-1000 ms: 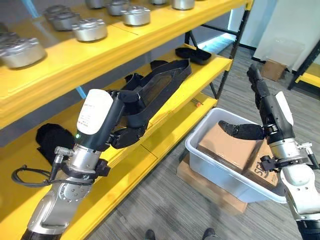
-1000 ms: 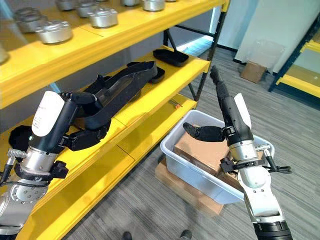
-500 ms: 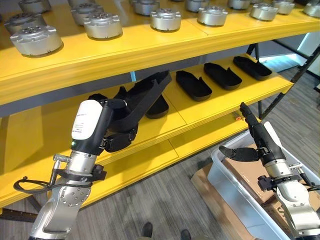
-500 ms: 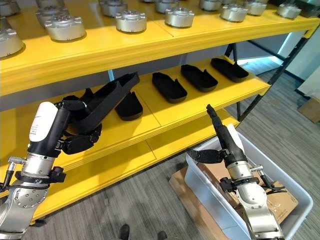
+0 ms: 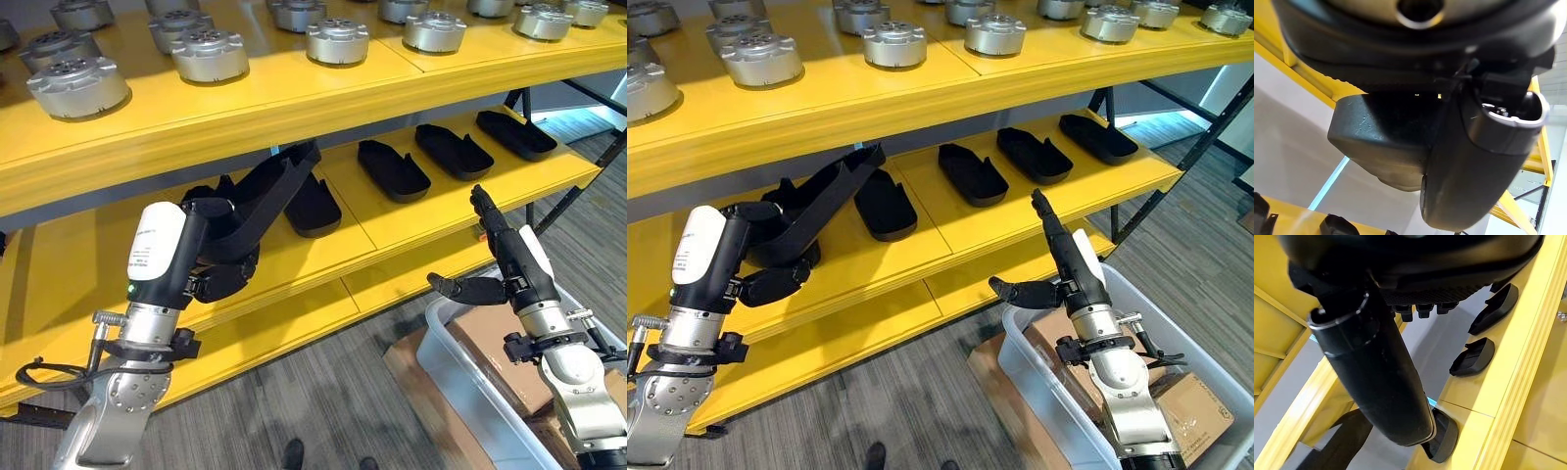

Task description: Move parts from the plastic box to the shelf.

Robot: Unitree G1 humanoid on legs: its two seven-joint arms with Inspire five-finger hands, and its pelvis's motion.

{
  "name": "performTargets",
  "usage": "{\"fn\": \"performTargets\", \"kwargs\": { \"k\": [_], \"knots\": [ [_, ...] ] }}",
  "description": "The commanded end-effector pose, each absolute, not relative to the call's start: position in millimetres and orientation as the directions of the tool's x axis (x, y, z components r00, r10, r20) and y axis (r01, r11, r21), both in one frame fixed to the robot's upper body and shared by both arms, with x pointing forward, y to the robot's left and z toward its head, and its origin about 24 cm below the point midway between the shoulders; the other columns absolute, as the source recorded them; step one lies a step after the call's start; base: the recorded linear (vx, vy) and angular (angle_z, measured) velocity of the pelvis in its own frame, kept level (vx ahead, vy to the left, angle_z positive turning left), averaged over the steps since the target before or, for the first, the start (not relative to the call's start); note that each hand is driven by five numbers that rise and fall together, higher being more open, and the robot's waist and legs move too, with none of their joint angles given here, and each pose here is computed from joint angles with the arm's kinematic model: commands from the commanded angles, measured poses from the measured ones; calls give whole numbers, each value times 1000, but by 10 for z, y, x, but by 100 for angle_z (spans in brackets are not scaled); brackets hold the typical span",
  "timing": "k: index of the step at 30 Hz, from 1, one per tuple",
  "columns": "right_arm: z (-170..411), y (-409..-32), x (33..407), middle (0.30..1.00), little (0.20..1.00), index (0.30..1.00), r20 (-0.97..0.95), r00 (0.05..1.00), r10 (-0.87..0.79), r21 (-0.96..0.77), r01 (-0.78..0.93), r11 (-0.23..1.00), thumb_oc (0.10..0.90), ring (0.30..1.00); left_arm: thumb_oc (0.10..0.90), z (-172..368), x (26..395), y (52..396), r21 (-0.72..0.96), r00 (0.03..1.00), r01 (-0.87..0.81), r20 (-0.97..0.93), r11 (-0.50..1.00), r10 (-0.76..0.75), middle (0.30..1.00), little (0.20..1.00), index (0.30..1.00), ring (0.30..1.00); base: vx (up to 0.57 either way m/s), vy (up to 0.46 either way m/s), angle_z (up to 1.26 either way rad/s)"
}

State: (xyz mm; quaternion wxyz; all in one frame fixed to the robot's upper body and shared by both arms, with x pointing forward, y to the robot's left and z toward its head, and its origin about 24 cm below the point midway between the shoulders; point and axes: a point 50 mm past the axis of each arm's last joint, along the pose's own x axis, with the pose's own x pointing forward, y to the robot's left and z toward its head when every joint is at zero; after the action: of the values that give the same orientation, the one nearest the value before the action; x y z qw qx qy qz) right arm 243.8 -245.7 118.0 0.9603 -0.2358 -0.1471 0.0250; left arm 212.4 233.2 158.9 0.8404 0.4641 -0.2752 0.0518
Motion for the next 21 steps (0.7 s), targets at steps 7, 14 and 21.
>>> {"fn": "performTargets", "kwargs": {
  "k": [7,14,21],
  "knots": [
    [1831,-2553,2427,1000,1000,1000,571,814,107,-439,193,878,900,1000,400,2210,2035,2325,525,576,-563,803,638,-152,300,300,300,300,-51,100,43],
    [1711,-2715,2287,1000,1000,1000,549,836,19,-415,252,874,900,1000,400,2182,2066,2268,550,594,-529,784,646,-181,300,300,300,300,19,143,42],
    [1655,-2731,2245,1000,1000,1000,538,843,-9,-419,277,865,900,1000,400,2221,2074,2240,572,587,-521,779,633,-221,300,300,300,300,89,242,32]
  ]
}}
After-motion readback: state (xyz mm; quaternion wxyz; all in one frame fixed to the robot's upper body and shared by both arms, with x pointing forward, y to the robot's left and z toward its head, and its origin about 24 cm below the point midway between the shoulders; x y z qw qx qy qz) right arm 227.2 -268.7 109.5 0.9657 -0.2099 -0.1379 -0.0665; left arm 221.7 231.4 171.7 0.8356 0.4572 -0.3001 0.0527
